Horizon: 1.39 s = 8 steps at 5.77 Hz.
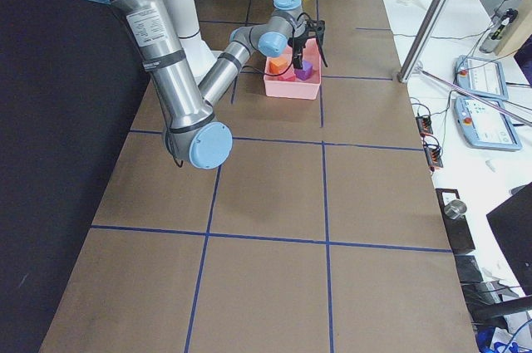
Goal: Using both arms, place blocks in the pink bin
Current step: 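Drop the yellow-green cube into the bin while the right arm withdraws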
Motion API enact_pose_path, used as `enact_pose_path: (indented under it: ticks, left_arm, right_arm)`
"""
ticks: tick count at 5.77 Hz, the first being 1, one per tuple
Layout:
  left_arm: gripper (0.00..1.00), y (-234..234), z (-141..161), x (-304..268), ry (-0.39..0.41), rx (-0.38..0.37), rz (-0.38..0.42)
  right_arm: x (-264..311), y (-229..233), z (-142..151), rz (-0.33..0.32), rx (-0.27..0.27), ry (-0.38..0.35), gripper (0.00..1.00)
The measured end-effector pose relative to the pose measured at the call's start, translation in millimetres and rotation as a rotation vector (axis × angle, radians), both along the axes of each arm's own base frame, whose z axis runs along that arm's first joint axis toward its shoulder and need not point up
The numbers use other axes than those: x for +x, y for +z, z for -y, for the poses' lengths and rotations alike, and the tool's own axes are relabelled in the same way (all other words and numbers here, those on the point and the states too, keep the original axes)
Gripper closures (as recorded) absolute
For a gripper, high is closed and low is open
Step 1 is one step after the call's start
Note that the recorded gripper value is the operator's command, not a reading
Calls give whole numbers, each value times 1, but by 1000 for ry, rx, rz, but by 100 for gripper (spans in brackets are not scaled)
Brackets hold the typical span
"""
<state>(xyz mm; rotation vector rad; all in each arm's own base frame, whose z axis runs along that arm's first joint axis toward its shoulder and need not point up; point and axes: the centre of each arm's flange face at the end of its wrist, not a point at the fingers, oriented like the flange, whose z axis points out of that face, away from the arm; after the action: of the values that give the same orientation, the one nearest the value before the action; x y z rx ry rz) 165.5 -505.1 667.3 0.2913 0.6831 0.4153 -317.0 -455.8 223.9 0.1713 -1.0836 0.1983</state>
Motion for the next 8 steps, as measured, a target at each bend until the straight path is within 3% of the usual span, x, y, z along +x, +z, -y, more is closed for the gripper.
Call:
enact_pose_path:
  ticks: [2,3,5,7,8]
  left_arm:
    - [92,-27,2,1,-18,4,-48]
    - [92,-70,2,5,-72,-30,-130]
    - [90,-205,7,22,-264,-213,-380]
    - [86,-358,-7,113,-297,-432,-577]
    - [86,-422,-18,168,-309,-496,-599]
  right_arm:
    - [59,30,-5,-11,15,-28,0]
    - [81,39,-3,-17,9,-10,0]
    - [139,85,1,-87,49,0,0]
    - [171,130,-4,-162,80,-28,0]
    - [175,142,-6,-181,83,-41,0]
